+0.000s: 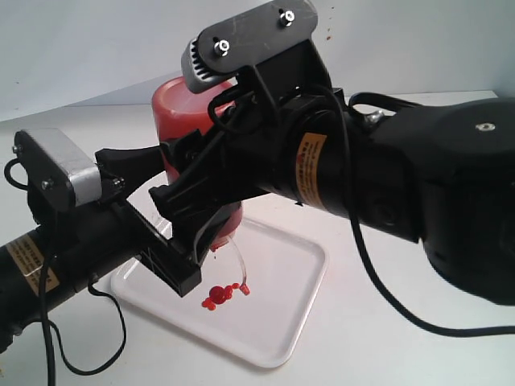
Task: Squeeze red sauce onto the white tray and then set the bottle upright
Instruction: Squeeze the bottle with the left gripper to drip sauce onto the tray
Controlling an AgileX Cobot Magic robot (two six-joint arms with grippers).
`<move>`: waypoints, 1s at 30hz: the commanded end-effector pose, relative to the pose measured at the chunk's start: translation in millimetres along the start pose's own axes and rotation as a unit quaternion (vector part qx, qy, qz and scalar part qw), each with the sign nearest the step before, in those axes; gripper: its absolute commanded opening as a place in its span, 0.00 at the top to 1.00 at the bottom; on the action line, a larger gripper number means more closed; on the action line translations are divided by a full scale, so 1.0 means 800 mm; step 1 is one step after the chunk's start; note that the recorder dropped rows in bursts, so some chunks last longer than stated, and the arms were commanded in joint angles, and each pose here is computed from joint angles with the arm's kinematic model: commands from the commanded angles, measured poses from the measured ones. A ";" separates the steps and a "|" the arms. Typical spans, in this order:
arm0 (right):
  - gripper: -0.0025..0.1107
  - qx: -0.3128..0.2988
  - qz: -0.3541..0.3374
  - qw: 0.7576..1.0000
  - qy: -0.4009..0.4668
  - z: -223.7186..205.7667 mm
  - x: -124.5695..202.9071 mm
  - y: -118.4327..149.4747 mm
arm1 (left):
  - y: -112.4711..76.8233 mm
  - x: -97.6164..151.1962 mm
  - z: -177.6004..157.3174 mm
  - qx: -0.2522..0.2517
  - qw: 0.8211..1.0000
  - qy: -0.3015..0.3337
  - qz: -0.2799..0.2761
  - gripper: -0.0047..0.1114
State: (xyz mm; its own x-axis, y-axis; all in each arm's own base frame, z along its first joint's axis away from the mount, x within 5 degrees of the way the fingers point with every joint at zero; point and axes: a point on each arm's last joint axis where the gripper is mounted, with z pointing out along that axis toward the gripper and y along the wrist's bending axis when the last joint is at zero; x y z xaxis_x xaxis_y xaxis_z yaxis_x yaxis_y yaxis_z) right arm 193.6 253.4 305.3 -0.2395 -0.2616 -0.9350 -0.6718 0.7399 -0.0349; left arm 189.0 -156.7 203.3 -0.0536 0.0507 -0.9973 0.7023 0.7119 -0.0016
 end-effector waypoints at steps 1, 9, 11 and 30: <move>0.98 0.005 -0.007 1.000 -0.014 -0.004 -0.009 -0.003 | 0.000 0.002 0.001 0.000 1.000 0.014 0.002 0.10; 0.98 0.013 -0.017 1.000 -0.017 -0.004 -0.010 -0.004 | 0.001 0.006 0.001 -0.007 0.999 0.031 -0.004 0.10; 0.98 0.012 -0.011 1.000 -0.017 -0.004 -0.010 -0.004 | 0.003 0.005 0.001 -0.014 0.999 0.027 -0.010 0.10; 0.98 0.007 -0.011 1.000 -0.028 -0.004 -0.012 -0.003 | 0.003 0.034 0.019 -0.007 1.000 0.016 -0.023 0.10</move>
State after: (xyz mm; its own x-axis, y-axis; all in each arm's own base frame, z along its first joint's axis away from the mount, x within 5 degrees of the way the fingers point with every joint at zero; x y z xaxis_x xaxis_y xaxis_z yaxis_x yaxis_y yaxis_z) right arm 194.7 253.5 307.6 -0.2086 -0.2581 -0.9433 -0.6703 0.7401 -0.0543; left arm 198.6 -162.9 174.4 -0.1058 0.0553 -0.9929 0.6934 0.7198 -0.0338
